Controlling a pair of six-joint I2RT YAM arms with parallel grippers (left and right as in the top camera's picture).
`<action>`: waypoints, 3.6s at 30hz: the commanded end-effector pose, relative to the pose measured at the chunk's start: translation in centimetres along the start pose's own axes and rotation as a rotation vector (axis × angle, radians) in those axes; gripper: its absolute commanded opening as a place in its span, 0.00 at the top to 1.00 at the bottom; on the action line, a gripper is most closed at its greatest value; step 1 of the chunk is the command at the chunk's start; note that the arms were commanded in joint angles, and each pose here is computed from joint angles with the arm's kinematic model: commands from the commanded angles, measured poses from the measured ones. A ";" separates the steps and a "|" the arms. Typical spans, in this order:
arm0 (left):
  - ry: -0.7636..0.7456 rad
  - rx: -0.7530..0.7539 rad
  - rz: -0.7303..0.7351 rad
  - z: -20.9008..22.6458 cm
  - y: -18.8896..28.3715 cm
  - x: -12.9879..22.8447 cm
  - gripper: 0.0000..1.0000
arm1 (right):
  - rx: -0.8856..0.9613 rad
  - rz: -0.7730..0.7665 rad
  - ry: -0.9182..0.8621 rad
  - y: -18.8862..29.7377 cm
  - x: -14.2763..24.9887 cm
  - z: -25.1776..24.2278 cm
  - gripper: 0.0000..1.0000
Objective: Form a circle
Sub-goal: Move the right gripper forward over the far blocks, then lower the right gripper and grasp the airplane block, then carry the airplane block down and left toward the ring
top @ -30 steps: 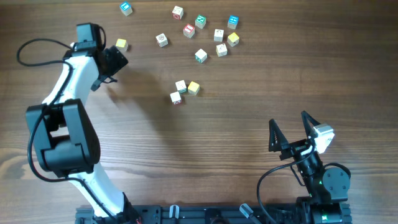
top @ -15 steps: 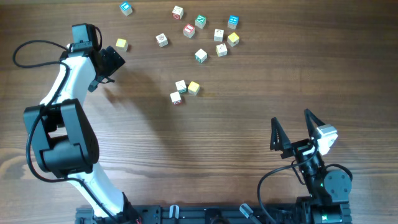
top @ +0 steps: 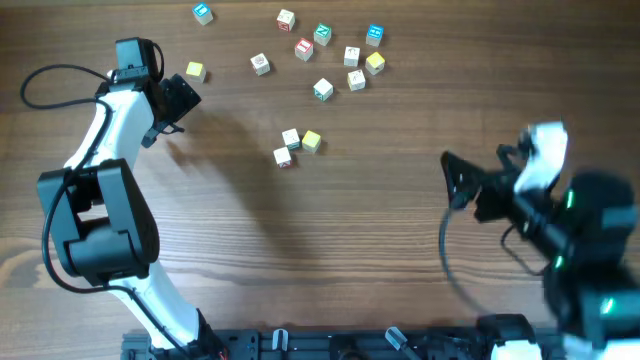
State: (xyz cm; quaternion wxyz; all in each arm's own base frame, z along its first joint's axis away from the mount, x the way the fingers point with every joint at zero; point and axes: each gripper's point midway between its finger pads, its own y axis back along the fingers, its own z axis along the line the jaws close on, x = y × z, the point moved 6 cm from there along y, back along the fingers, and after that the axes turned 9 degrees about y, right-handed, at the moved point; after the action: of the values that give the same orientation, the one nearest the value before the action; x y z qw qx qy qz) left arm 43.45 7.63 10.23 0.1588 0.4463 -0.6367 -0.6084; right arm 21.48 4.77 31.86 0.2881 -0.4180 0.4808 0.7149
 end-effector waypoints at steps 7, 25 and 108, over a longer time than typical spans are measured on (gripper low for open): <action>-0.004 0.019 -0.020 -0.4 0.8 -0.6 0.00 | -0.034 0.393 -0.035 -5.8 -11.6 -1.2 0.00; -0.004 0.019 -0.020 -0.4 0.8 -0.6 0.00 | -0.080 0.575 0.188 -35.4 -2.8 0.6 0.62; -0.004 0.019 -0.020 -0.4 0.8 -0.6 0.00 | 0.042 0.640 0.261 -40.4 4.3 -0.2 0.76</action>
State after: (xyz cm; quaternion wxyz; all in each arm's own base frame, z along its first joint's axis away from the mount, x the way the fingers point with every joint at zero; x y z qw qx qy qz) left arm 43.45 7.63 10.23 0.1588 0.4463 -0.6367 -0.6084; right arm 52.70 19.33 7.39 -0.0148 -0.3149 0.6390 0.7017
